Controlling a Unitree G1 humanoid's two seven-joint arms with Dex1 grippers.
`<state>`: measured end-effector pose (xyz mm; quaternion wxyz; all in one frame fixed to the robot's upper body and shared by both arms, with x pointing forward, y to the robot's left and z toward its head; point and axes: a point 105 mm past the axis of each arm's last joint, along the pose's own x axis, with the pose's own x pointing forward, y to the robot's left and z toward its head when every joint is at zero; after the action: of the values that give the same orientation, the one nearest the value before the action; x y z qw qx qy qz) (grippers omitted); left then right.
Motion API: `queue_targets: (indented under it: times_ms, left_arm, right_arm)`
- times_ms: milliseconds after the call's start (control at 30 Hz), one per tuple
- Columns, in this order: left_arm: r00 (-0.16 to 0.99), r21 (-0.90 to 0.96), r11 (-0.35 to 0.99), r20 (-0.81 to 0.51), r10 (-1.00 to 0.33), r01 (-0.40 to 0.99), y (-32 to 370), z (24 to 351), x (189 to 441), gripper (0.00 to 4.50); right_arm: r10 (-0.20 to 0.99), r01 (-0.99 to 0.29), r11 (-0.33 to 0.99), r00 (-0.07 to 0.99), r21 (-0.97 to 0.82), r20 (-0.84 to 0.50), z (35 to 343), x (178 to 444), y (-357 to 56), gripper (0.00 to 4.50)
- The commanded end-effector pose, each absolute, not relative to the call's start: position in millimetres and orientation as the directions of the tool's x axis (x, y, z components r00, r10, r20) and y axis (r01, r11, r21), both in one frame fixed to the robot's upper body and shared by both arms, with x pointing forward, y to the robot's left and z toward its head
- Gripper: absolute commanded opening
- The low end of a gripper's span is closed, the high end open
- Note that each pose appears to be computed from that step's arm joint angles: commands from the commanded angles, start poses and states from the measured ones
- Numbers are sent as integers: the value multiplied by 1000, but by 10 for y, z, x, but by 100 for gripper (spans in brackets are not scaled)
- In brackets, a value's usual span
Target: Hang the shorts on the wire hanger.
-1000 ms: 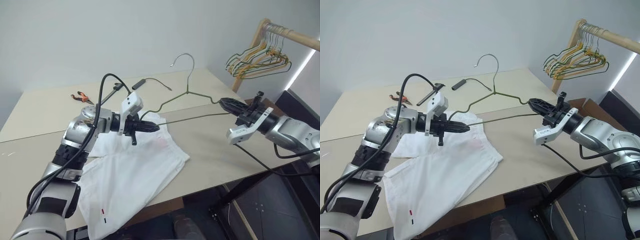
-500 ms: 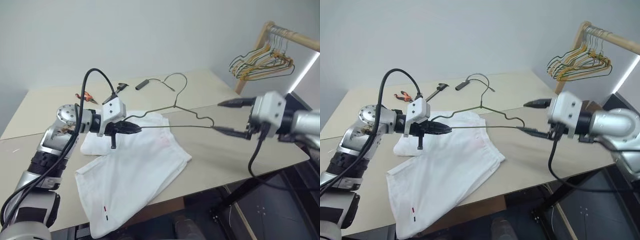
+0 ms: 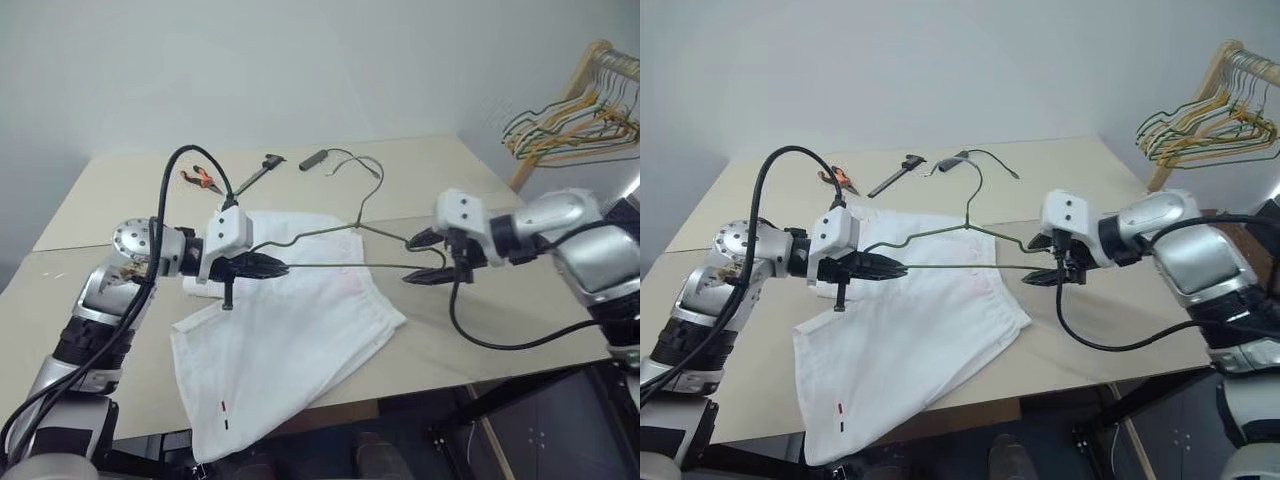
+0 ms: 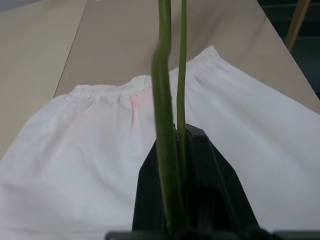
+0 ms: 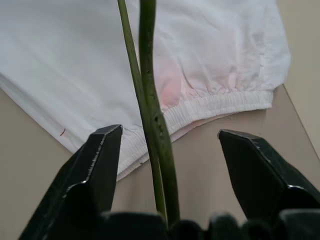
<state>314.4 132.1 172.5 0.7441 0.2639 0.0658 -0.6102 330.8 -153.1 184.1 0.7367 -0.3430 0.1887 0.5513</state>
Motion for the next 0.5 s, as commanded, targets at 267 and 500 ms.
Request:
queue_targets:
  times_ms: [267, 500]
  left_arm:
    - [260, 353, 116, -396, -881, 929, 1316, 1856, 3110, 0]
    - [216, 280, 120, -344, -914, 953, 1314, 1867, 3054, 77]
  right_arm:
    - [632, -940, 90, 310, -329, -710, 1867, 3353, -1473, 4]
    - [636, -940, 150, 329, -306, -698, 1792, 3295, -1586, 0]
